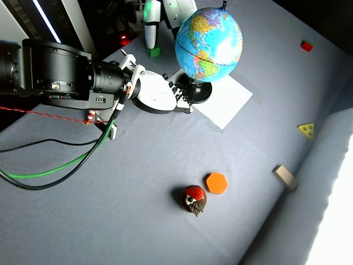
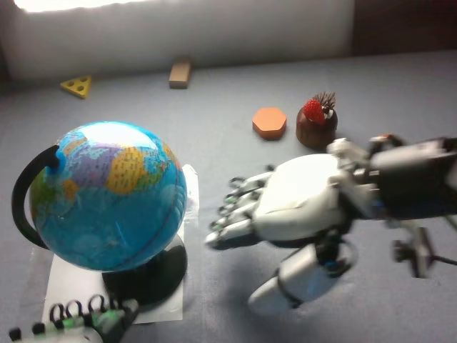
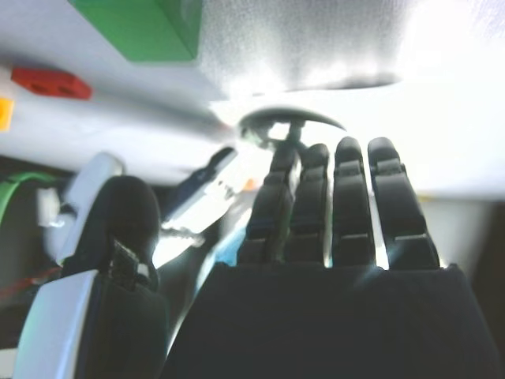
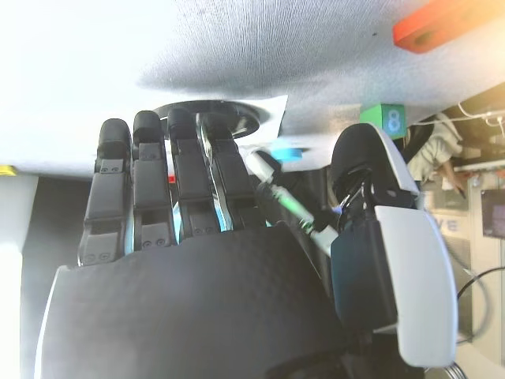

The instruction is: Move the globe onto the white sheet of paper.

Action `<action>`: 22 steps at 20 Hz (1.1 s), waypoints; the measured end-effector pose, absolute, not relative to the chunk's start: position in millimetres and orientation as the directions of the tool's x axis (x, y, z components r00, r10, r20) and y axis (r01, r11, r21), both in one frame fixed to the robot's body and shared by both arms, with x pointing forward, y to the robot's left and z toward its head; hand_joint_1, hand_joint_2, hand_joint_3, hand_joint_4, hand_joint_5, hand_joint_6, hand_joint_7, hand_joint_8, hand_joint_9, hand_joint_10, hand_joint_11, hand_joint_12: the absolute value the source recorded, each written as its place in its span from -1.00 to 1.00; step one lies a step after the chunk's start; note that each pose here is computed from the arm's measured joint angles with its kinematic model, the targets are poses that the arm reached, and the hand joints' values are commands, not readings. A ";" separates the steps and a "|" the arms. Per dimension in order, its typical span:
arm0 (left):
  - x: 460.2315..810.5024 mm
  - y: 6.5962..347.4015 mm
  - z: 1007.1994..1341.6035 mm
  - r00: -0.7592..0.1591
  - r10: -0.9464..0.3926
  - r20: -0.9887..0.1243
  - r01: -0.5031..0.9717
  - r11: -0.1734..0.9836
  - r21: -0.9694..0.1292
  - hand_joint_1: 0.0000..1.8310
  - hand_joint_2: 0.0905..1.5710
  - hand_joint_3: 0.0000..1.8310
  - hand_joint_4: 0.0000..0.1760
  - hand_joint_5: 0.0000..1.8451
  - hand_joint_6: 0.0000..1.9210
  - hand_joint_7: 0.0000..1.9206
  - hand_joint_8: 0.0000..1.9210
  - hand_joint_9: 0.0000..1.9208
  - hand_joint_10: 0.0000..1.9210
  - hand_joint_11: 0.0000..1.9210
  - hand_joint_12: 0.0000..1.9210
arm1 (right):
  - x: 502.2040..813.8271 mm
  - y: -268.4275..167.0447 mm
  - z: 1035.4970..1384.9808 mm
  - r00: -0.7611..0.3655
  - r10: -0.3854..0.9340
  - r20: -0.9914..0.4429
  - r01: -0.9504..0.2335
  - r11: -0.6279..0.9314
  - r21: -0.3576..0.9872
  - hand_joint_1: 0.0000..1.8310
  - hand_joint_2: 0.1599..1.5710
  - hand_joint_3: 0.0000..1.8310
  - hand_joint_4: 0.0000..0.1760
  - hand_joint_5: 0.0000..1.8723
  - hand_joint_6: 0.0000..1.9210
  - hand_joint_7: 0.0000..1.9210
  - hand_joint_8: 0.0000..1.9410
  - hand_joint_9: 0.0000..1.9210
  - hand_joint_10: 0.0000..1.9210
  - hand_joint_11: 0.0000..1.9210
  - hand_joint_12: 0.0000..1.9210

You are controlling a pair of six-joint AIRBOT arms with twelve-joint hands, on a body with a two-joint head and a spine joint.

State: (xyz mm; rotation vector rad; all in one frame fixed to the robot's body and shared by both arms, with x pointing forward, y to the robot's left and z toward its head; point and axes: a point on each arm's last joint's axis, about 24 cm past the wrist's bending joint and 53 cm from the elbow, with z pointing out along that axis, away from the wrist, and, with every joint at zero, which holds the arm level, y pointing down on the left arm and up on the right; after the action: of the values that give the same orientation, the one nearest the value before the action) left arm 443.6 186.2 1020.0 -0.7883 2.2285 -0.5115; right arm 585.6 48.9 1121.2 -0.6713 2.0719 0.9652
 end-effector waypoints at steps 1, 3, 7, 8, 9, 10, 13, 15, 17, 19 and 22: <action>440.7 182.9 1019.7 -0.564 -0.676 -0.473 -0.400 0.726 -0.560 -1.00 0.52 -1.00 -1.00 -1.00 -1.00 -1.00 -1.00 -1.00 -1.00 -1.00 -1.00 | 585.1 39.4 1123.6 -0.584 -0.127 -0.802 -0.694 0.591 0.411 -1.00 0.49 -1.00 -1.00 -0.84 -0.99 -0.84 -0.99 -0.85 -1.00 -1.00 -0.79; 436.4 167.6 1025.2 -0.575 -0.679 -0.456 -0.421 0.724 -0.547 -1.00 0.52 -1.00 -1.00 -1.00 -1.00 -1.00 -1.00 -1.00 -1.00 -1.00 -1.00 | 580.2 9.2 1128.0 -0.574 -0.092 -0.813 -0.668 0.626 0.401 -1.00 0.49 -1.00 -1.00 -0.84 -0.99 -0.84 -0.99 -0.85 -1.00 -1.00 -0.79; 427.6 140.3 1029.7 -0.595 -0.689 -0.414 -0.457 0.713 -0.532 -1.00 0.53 -1.00 -1.00 -1.00 -1.00 -1.00 -1.00 -1.00 -1.00 -1.00 -1.00 | 558.8 -5.9 1153.7 -0.463 -0.018 -0.886 -0.686 0.640 0.345 -1.00 0.49 -1.00 -1.00 -0.85 -1.00 -0.84 -1.00 -0.85 -1.00 -1.00 -0.75; 424.3 132.1 1032.5 -0.604 -0.687 -0.404 -0.467 0.716 -0.519 -1.00 0.52 -1.00 -1.00 -1.00 -1.00 -1.00 -1.00 -1.00 -1.00 -1.00 -1.00 | 558.9 -10.5 1164.0 -0.423 0.011 -0.906 -0.677 0.662 0.323 -1.00 0.49 -1.00 -1.00 -0.85 -1.00 -0.84 -1.00 -0.85 -1.00 -1.00 -0.75; 422.9 125.1 1035.0 -0.616 -0.679 -0.400 -0.471 0.724 -0.504 -1.00 0.52 -1.00 -1.00 -1.00 -1.00 -1.00 -1.00 -1.00 -1.00 -1.00 -1.00 | 560.6 -14.3 1170.1 -0.387 0.024 -0.922 -0.657 0.694 0.294 -1.00 0.49 -1.00 -1.00 -0.85 -1.00 -0.84 -1.00 -0.85 -1.00 -1.00 -0.75; 422.5 115.6 1039.2 -0.624 -0.675 -0.394 -0.473 0.727 -0.498 -1.00 0.52 -1.00 -1.00 -1.00 -1.00 -1.00 -1.00 -1.00 -1.00 -1.00 -1.00 | 565.3 -20.5 1175.3 -0.344 0.036 -0.938 -0.616 0.746 0.254 -1.00 0.49 -1.00 -1.00 -0.84 -0.99 -0.84 -1.00 -0.85 -1.00 -1.00 -0.76; 415.9 99.9 1046.7 -0.641 -0.673 -0.368 -0.497 0.730 -0.469 -1.00 0.52 -1.00 -1.00 -1.00 -1.00 -1.00 -1.00 -1.00 -1.00 -1.00 -1.00 | 570.3 -48.5 1173.3 -0.356 0.113 -0.928 -0.454 0.847 0.277 -1.00 0.49 -1.00 -1.00 -0.83 -0.99 -0.81 -0.99 -0.85 -1.00 -1.00 -0.77; 417.0 97.1 1053.6 -0.657 -0.656 -0.373 -0.499 0.748 -0.437 -1.00 0.51 -1.00 -1.00 -1.00 -1.00 -1.00 -1.00 -1.00 -1.00 -1.00 -1.00 | 564.6 -60.5 1177.5 -0.350 0.149 -0.925 -0.393 0.873 0.289 -1.00 0.49 -1.00 -1.00 -0.83 -0.99 -0.81 -0.99 -0.85 -1.00 -1.00 -0.77; 426.1 95.1 1063.6 -0.649 -0.650 -0.396 -0.482 0.754 -0.446 -1.00 0.51 -1.00 -1.00 -1.00 -1.00 -1.00 -1.00 -1.00 -1.00 -1.00 -1.00 | 556.0 -60.0 1173.4 -0.392 0.187 -0.901 -0.354 0.873 0.335 -1.00 0.49 -1.00 -1.00 -0.84 -1.00 -0.81 -1.00 -0.85 -1.00 -1.00 -0.75; 430.5 97.2 1067.8 -0.642 -0.652 -0.405 -0.488 0.754 -0.440 -1.00 0.51 -1.00 -1.00 -1.00 -1.00 -1.00 -1.00 -1.00 -1.00 -1.00 -1.00 | 550.6 -57.5 1167.7 -0.441 0.212 -0.872 -0.325 0.868 0.376 -1.00 0.49 -1.00 -1.00 -0.86 -1.00 -0.82 -1.00 -0.85 -1.00 -1.00 -0.74; 434.3 96.1 1072.8 -0.653 -0.642 -0.401 -0.490 0.762 -0.423 -1.00 0.51 -1.00 -1.00 -1.00 -1.00 -1.00 -1.00 -1.00 -1.00 -1.00 -1.00 | 546.9 -58.9 1153.3 -0.511 0.209 -0.834 -0.269 0.882 0.387 -1.00 0.49 -1.00 -1.00 -0.80 -0.98 -0.80 -0.99 -0.84 -0.99 -1.00 -0.72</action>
State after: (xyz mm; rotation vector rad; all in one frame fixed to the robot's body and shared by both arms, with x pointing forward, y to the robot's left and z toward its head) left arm 434.3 96.1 1072.8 -0.8481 2.4186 -0.3763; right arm 546.9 -58.9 1153.3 -0.0434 2.0241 0.5873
